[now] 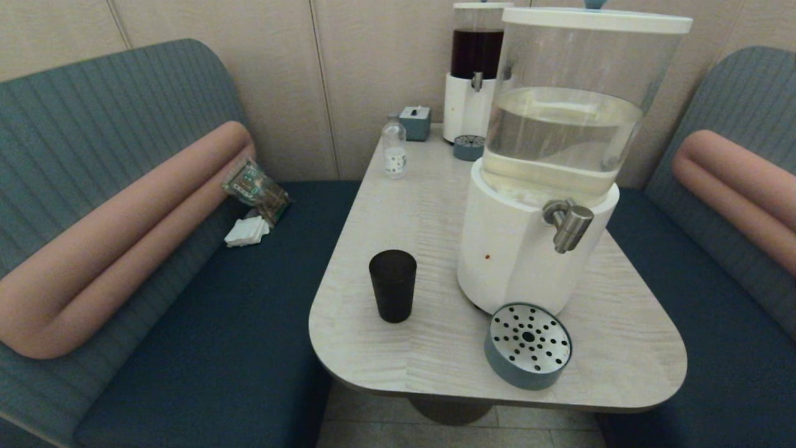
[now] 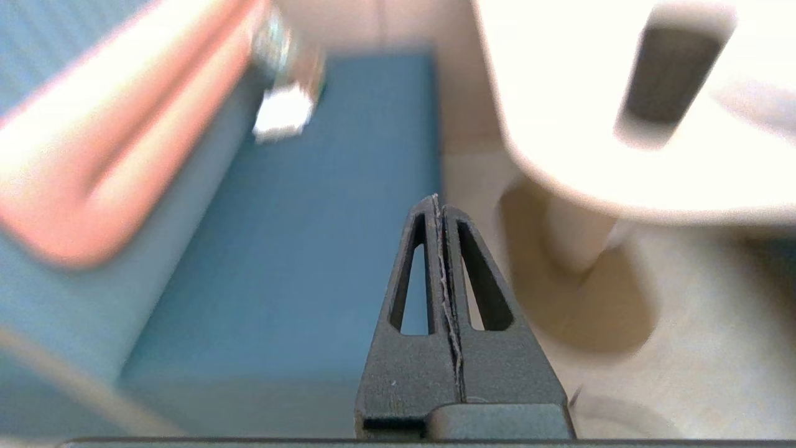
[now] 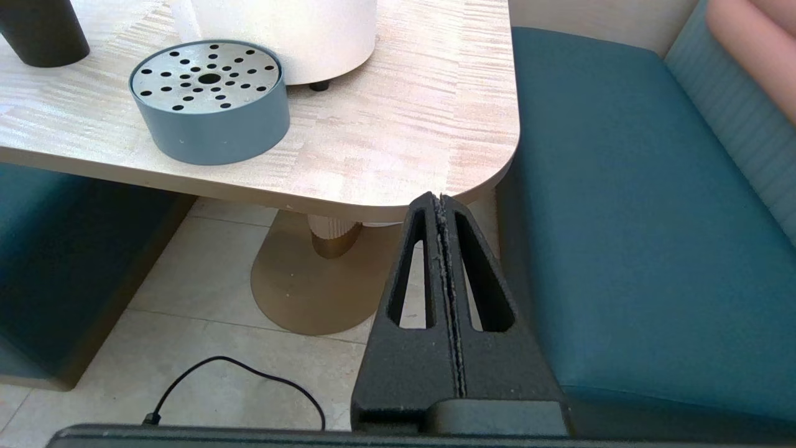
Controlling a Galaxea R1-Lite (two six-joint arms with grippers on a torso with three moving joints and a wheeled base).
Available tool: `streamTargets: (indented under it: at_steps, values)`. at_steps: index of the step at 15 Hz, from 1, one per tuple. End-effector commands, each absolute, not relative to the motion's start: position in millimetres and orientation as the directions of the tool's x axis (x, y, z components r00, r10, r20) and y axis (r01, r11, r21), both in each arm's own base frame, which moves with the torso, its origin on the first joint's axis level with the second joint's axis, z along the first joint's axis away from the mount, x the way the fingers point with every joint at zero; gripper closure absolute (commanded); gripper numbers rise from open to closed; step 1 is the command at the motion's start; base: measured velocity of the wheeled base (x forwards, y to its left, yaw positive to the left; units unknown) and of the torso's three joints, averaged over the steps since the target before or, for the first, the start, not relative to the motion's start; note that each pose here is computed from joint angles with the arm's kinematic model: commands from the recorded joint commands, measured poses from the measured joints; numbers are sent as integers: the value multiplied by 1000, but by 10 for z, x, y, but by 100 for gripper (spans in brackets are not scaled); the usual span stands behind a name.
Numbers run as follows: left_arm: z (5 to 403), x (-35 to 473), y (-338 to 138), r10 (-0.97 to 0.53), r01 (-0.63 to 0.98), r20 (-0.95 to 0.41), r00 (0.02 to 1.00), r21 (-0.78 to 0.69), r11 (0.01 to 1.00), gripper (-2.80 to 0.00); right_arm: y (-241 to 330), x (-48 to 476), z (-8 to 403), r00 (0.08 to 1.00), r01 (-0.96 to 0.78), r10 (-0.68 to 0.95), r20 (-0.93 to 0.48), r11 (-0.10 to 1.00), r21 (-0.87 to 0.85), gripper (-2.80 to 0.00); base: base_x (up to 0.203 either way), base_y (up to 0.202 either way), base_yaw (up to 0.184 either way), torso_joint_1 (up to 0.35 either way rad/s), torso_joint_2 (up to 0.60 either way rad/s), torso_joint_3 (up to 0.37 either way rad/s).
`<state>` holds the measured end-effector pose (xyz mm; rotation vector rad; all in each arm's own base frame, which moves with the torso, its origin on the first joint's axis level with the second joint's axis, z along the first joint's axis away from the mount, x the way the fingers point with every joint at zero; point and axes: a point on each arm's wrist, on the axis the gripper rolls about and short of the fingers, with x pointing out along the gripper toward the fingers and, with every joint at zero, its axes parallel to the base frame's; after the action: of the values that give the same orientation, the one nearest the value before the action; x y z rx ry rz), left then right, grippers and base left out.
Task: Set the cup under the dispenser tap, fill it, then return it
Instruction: Pick up the cup
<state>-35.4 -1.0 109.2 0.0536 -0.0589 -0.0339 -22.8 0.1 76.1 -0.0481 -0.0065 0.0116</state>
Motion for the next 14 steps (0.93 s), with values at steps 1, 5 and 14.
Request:
streamTargets:
  at_steps: [1, 5, 14]
  values:
    - [1421, -429, -16, -61, 61, 100, 993, 3, 998, 0, 1, -226, 753, 1000, -12, 12, 3, 999, -49, 0, 0, 0, 0, 0, 0, 0]
    - [1923, -93, -39, -190, 180, -58, 980, -146, 973, 0, 1, -226, 753, 1000, -12, 12, 3, 999, -49, 0, 0, 0, 0, 0, 0, 0]
    - [2093, 1886, -242, -724, 725, 46, 688, -67, 685, 0, 1, -226, 753, 1000, -12, 12, 3, 999, -49, 0, 0, 0, 0, 0, 0, 0]
